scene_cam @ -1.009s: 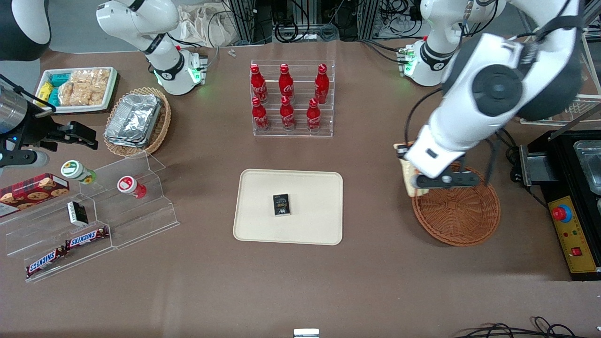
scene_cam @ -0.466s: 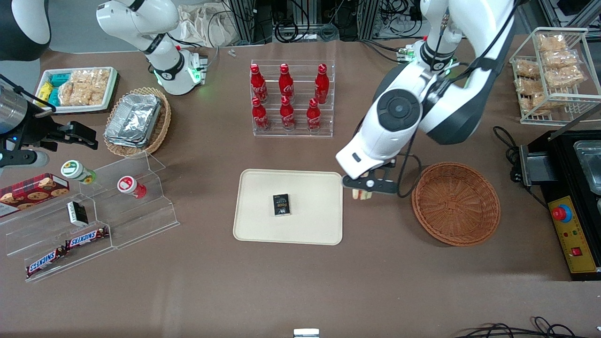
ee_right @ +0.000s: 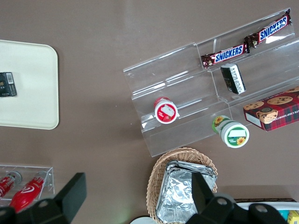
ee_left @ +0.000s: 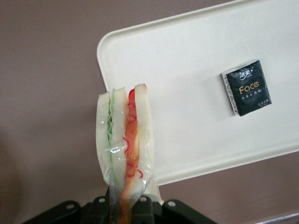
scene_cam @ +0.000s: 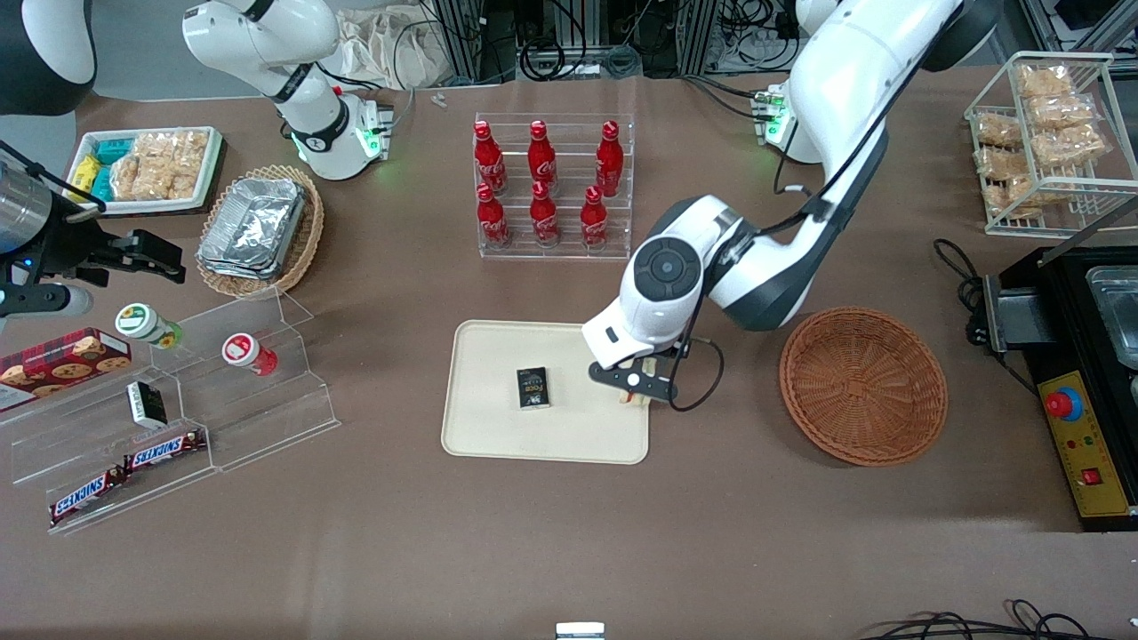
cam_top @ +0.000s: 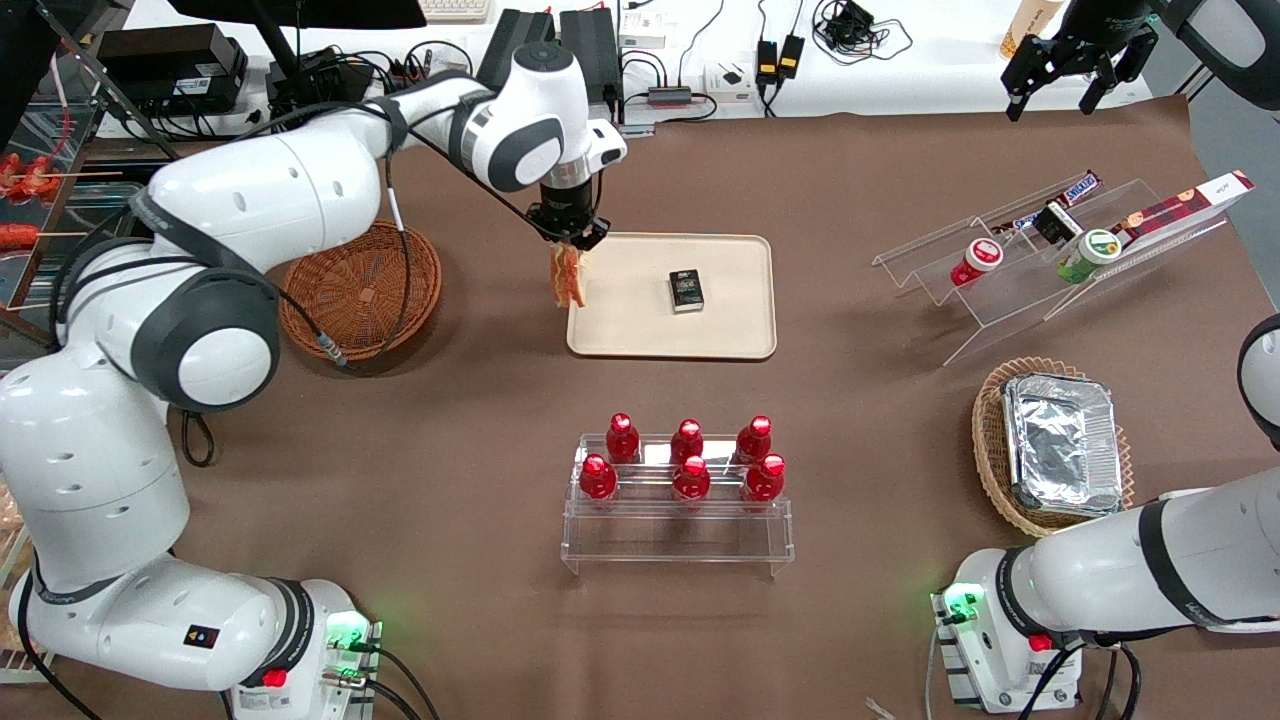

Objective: Place sandwich from basket to tray
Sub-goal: 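Carry the sandwich over to the cream tray beside the tissue pack, then lower the sandwich onto the tray and open the left gripper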

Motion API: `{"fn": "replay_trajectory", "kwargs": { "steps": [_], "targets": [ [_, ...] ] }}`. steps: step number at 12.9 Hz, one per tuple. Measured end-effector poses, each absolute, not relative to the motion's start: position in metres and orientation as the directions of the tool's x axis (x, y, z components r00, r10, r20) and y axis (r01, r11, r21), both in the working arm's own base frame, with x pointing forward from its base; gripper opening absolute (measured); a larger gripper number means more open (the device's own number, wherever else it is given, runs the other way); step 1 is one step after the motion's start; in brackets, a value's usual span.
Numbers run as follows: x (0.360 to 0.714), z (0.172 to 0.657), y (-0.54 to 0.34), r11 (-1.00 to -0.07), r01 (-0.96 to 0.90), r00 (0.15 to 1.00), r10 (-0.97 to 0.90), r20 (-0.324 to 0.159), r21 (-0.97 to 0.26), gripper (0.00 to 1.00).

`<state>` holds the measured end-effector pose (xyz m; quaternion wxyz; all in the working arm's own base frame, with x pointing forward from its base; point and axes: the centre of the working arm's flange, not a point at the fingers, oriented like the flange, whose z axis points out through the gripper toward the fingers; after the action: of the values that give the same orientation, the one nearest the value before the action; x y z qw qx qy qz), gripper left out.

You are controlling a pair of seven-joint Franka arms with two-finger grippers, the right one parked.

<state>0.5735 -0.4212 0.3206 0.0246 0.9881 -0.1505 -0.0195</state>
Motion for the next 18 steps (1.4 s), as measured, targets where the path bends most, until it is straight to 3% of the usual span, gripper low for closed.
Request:
{"fn": "replay_trajectory", "kwargs": {
  "steps": [3,6,12,14,18],
  "targets": [
    [0.576,0.28,-0.431,-0.948,-0.304,0.952,-0.306,-0.012,0.096,0.15],
    [0.567,0.25,-0.445,-0.942,-0.32,0.945,-0.325,-0.027,0.1,0.15],
    [0.571,0.232,-0.44,-0.963,-0.252,0.966,-0.256,-0.04,0.098,0.2],
    [0.573,0.234,-0.44,-0.979,-0.177,0.982,-0.182,-0.043,0.096,0.37],
    [0.58,0.266,-0.429,-0.989,-0.139,0.988,-0.143,-0.063,0.056,0.81]
  ]
}}
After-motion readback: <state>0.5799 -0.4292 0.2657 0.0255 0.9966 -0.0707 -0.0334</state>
